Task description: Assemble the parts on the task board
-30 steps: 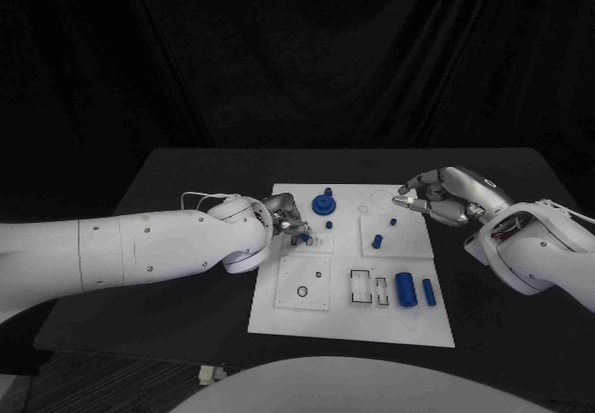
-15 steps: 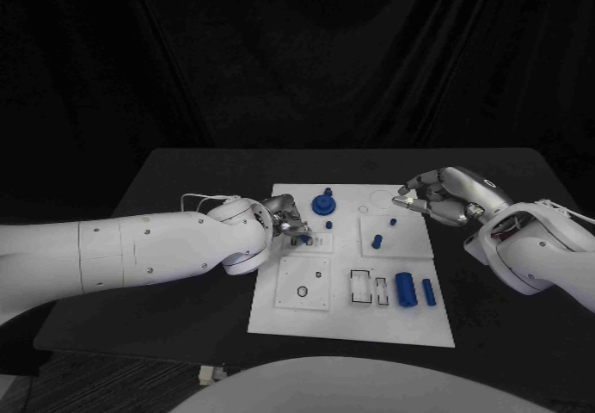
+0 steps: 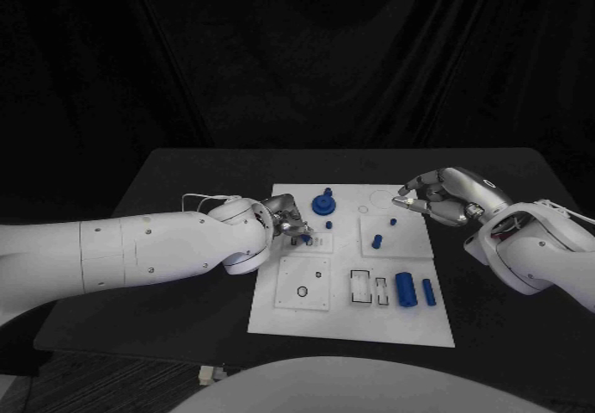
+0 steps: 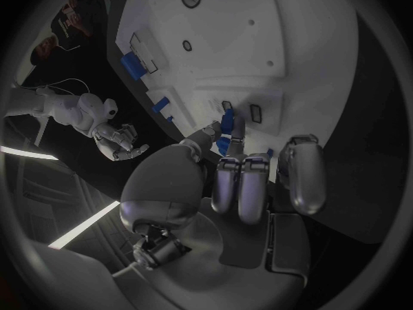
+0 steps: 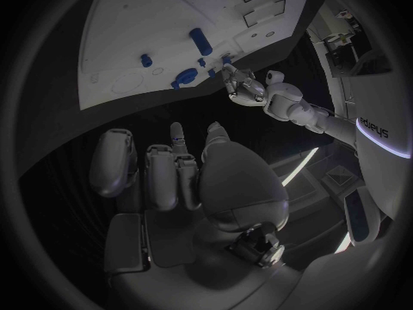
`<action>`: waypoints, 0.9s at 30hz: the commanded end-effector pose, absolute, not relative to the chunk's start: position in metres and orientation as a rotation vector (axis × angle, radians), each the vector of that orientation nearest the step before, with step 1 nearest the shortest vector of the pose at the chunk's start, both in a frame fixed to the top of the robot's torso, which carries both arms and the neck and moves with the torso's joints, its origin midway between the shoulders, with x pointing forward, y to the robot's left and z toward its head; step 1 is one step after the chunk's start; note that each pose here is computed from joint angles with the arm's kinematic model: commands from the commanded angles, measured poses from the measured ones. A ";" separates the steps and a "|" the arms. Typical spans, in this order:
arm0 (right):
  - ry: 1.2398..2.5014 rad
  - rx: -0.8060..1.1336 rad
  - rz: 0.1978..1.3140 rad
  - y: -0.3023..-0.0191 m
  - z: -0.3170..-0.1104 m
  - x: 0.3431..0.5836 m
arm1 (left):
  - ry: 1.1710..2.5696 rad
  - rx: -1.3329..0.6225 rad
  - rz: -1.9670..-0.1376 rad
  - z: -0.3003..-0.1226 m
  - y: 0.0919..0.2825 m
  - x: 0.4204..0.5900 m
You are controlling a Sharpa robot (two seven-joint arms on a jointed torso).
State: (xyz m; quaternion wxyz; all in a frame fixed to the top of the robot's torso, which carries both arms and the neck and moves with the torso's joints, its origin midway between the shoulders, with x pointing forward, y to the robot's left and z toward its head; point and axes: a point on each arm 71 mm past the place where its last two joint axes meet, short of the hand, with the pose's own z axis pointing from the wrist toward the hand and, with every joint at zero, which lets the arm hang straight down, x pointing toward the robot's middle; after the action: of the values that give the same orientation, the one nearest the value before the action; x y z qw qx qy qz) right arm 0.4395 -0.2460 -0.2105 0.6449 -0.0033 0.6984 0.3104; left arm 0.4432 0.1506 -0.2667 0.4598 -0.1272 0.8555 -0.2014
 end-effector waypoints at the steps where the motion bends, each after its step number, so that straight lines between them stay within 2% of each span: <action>1: 1.602 0.000 0.695 -0.247 -0.212 0.440 | 2.110 -0.303 -0.512 -0.268 0.148 0.441; 27: 1.621 0.003 0.686 -0.247 -0.216 0.440 | 2.146 -0.280 -0.507 -0.270 0.148 0.438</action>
State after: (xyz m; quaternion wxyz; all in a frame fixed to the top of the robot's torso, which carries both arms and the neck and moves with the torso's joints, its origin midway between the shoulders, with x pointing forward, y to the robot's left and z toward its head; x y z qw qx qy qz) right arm 0.4402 -0.2467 -0.2138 0.6401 -0.0023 0.7047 0.3061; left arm 0.4403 0.1495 -0.2678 0.4532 -0.1212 0.8596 -0.2026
